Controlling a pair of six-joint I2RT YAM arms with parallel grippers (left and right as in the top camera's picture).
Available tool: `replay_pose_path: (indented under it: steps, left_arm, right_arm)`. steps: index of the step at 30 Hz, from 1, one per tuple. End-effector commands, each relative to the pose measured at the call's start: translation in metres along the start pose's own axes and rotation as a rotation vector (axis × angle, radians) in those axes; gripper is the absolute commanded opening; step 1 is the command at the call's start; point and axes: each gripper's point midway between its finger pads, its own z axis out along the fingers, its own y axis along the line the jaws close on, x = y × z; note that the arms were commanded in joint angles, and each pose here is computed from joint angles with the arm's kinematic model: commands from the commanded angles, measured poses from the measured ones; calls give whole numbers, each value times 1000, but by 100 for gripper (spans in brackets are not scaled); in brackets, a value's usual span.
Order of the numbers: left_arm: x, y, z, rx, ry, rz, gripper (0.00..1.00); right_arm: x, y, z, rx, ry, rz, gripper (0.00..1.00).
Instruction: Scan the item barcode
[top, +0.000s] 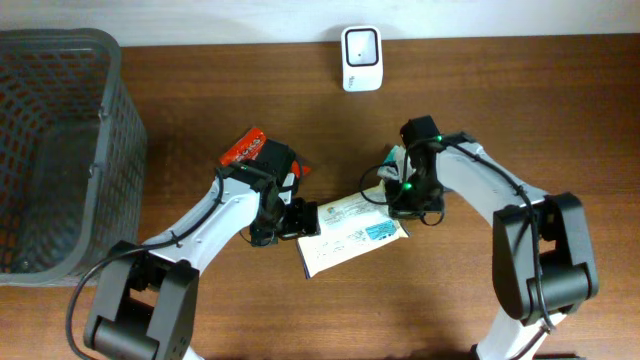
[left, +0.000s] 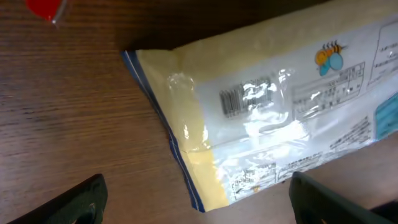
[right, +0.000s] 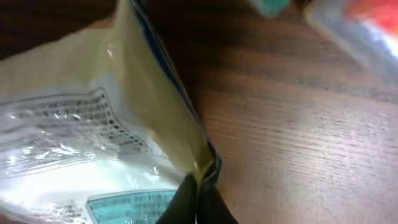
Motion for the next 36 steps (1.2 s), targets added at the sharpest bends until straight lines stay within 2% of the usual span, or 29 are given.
replay_pose_path:
  steps: [1, 3, 7, 9, 11, 12, 13, 14, 15, 16, 17, 23, 25, 26, 27, 29, 31, 34, 35, 36]
  left_arm:
    - [2, 0, 1, 4, 9, 11, 92]
    - [2, 0, 1, 4, 9, 11, 92]
    - [2, 0, 1, 4, 9, 11, 93]
    - [2, 0, 1, 4, 9, 11, 93]
    - [2, 0, 1, 4, 8, 11, 95]
    - [1, 0, 1, 6, 5, 12, 95]
    - [-1, -1, 1, 10, -5, 16, 95]
    - [-5, -1, 1, 7, -20, 18, 95]
    - [-11, -3, 2, 14, -44, 0, 96]
    - [-16, -5, 4, 23, -56, -28, 96]
    - [-24, -11, 11, 48, -78, -20, 96]
    - [-68, -28, 50, 147, -171, 32, 92]
    - [-72, -38, 60, 208, -165, 49, 92]
    - [-70, -39, 64, 220, -151, 48, 89]
    - [-66, -39, 67, 229, -125, 44, 80]
    - [-55, -39, 71, 244, -70, 31, 73]
    - [-43, -31, 74, 216, -19, 6, 60]
    - [-33, -27, 76, 194, 23, -11, 56]
    - [-25, -25, 77, 180, 50, -18, 62]
    - [-19, -26, 78, 173, 68, -14, 78]
  right_arm:
    - [-35, 21, -54, -23, -99, -32, 4]
    - [-60, 33, -118, 23, -206, -70, 4]
    - [-85, 9, -257, 344, -514, -44, 4]
    - [-82, -1, -288, 435, -579, -22, 4]
    - [-76, 2, -277, 404, -527, -31, 7]
    - [-73, 9, -261, 345, -473, -44, 19]
    - [-73, 17, -240, 277, -417, -56, 51]
    - [-73, 22, -225, 233, -376, -61, 75]
    - [-74, 27, -209, 190, -336, -65, 88]
    - [-75, 29, -196, 165, -304, -65, 96]
    - [-76, 28, -186, 156, -277, -61, 99]
    - [-74, -3, -190, 158, -249, 21, 99]
    - [-71, -16, -192, 161, -237, 55, 98]
    - [-70, -20, -193, 162, -235, 67, 98]
    - [-70, -25, -194, 163, -234, 79, 99]
    - [-70, -32, -196, 163, -234, 97, 98]
    - [-70, -34, -196, 164, -235, 103, 98]
    - [-70, -34, -196, 164, -235, 103, 99]
    - [-69, -34, -196, 165, -234, 103, 99]
    - [-69, -34, -196, 165, -232, 104, 98]
